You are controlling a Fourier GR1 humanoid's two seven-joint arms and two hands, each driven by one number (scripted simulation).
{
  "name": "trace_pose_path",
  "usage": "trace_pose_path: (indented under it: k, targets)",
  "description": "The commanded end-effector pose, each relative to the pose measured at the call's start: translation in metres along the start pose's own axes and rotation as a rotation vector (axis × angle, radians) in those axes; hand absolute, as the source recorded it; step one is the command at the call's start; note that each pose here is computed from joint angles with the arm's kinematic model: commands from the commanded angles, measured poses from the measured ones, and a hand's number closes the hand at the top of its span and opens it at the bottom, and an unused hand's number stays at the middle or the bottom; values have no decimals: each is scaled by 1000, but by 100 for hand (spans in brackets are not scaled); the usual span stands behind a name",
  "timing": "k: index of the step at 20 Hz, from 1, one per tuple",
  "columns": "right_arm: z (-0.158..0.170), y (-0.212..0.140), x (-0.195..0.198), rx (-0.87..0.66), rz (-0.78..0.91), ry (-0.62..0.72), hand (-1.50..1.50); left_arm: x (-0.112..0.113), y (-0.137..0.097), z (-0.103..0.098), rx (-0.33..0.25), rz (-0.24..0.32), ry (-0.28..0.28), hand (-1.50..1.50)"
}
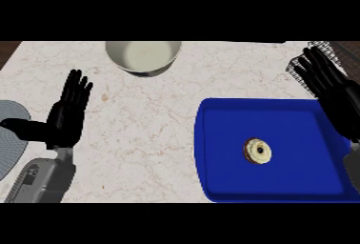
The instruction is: Pick the cupcake from the tray and place it in the tiered basket
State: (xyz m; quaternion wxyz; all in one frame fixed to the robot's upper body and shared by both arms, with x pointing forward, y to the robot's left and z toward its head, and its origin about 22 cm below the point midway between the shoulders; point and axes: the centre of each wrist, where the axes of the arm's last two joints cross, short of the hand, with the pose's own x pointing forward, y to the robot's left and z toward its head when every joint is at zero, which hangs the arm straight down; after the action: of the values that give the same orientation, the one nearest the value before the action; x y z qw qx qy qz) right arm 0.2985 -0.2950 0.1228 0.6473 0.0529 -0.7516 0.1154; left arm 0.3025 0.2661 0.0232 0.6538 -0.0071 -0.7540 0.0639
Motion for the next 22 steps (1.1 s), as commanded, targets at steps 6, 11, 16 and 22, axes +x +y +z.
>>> trace_pose_path:
  k: [6, 11, 16, 22]
  targets:
    - [37, 2, -44, -543, -114, 53, 150, 13, 73, 7, 94, -528, 57, 0]
    - [115, -36, -100, -1045, 121, 404, -150, -1, 83, 27, 116, -523, 130, 0]
    - [140, 25, -75, -1090, 192, 385, -150, 9, 54, 24, 39, -530, 129, 0]
    - [148, 21, -27, -709, 421, 657, -150, 8, 42, 22, 26, -524, 125, 0]
